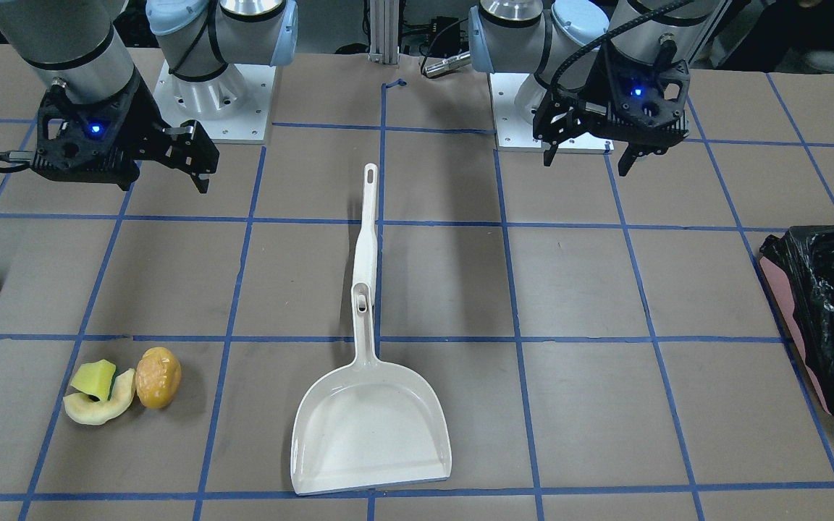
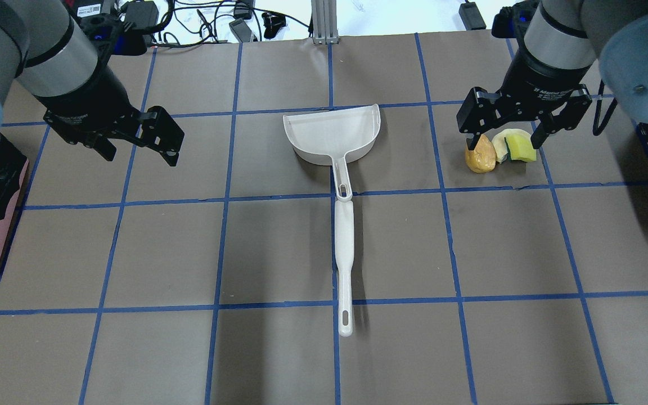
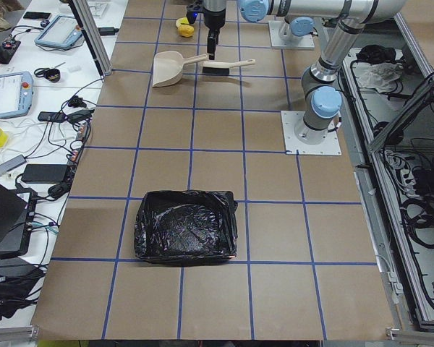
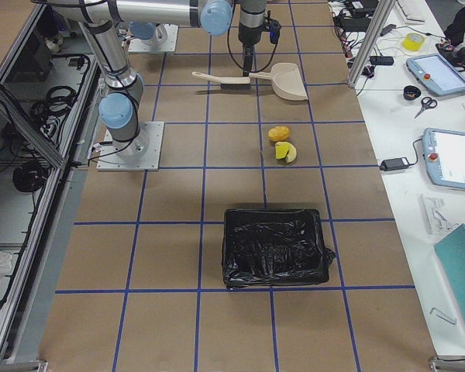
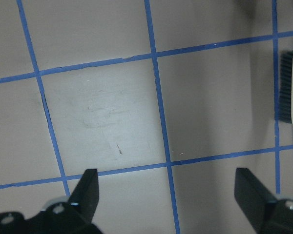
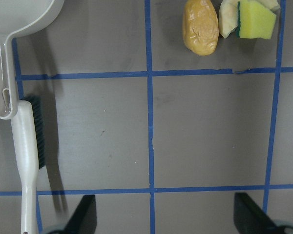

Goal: Sweep and dump trash in nearest bin
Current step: 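Move the right gripper toward the white dustpan handle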

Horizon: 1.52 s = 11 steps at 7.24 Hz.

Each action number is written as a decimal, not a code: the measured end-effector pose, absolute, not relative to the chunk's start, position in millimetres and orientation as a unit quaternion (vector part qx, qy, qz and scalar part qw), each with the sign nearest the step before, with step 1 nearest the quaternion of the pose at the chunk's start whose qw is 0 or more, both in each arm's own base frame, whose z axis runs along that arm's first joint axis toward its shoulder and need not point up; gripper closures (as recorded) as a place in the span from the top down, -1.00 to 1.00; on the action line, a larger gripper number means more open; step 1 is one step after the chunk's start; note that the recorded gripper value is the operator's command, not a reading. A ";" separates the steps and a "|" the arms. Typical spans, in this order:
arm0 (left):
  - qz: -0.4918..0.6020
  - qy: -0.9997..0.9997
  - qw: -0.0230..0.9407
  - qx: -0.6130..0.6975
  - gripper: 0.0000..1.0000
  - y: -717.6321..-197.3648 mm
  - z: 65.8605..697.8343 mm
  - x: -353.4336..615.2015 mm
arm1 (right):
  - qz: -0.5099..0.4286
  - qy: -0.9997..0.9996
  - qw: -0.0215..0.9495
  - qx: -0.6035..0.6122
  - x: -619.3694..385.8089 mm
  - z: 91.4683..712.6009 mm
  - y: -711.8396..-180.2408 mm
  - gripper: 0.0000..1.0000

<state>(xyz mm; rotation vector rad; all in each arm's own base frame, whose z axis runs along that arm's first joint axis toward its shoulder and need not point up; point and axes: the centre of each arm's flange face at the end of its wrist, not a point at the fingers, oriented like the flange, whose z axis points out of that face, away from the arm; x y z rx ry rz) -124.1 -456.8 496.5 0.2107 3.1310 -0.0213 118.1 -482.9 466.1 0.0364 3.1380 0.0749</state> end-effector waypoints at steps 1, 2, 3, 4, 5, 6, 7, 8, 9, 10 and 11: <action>-0.007 0.998 0.002 0.067 1.00 -456.7 496.4 -124.3 | 0.020 1.000 0.000 0.012 117.9 470.1 -481.1 1.00; -0.007 0.998 0.002 0.068 1.00 -456.7 496.6 -124.5 | 0.014 1.000 -0.002 0.012 117.6 475.9 -478.9 1.00; -0.006 0.998 0.002 0.069 1.00 -457.1 496.2 -124.4 | 0.010 1.000 -0.004 0.012 117.4 479.3 -477.6 1.00; -0.006 0.997 0.002 0.071 1.00 -457.5 495.7 -124.1 | 0.006 1.000 -0.003 0.012 117.6 482.0 -476.8 1.00; -0.005 0.997 0.003 0.071 1.00 -458.1 495.3 -123.2 | 0.000 1.000 0.001 0.012 118.4 485.2 -475.5 1.00; -0.005 0.997 0.003 0.072 1.00 -458.5 495.0 -122.6 | -0.004 1.000 0.004 0.012 119.0 487.4 -474.6 1.00; -0.005 0.997 0.004 0.073 1.00 -459.0 494.5 -122.6 | -0.007 1.000 0.005 0.014 119.4 488.6 -474.4 1.00; -0.003 0.997 0.003 0.072 1.00 -460.4 492.8 -122.2 | -0.008 1.000 0.006 0.017 119.5 489.4 -474.3 1.00; 0.001 0.997 0.002 0.072 1.00 -462.9 488.5 -121.6 | -0.010 1.000 0.006 0.019 119.6 490.1 -474.4 1.00; 0.005 0.997 0.001 0.072 1.00 -463.8 483.4 -121.6 | -0.010 1.000 0.008 0.020 119.8 489.8 -474.5 1.00; 0.004 0.997 0.002 0.072 1.00 -462.3 481.4 -121.6 | -0.009 1.000 0.014 0.021 121.1 489.4 -474.4 1.00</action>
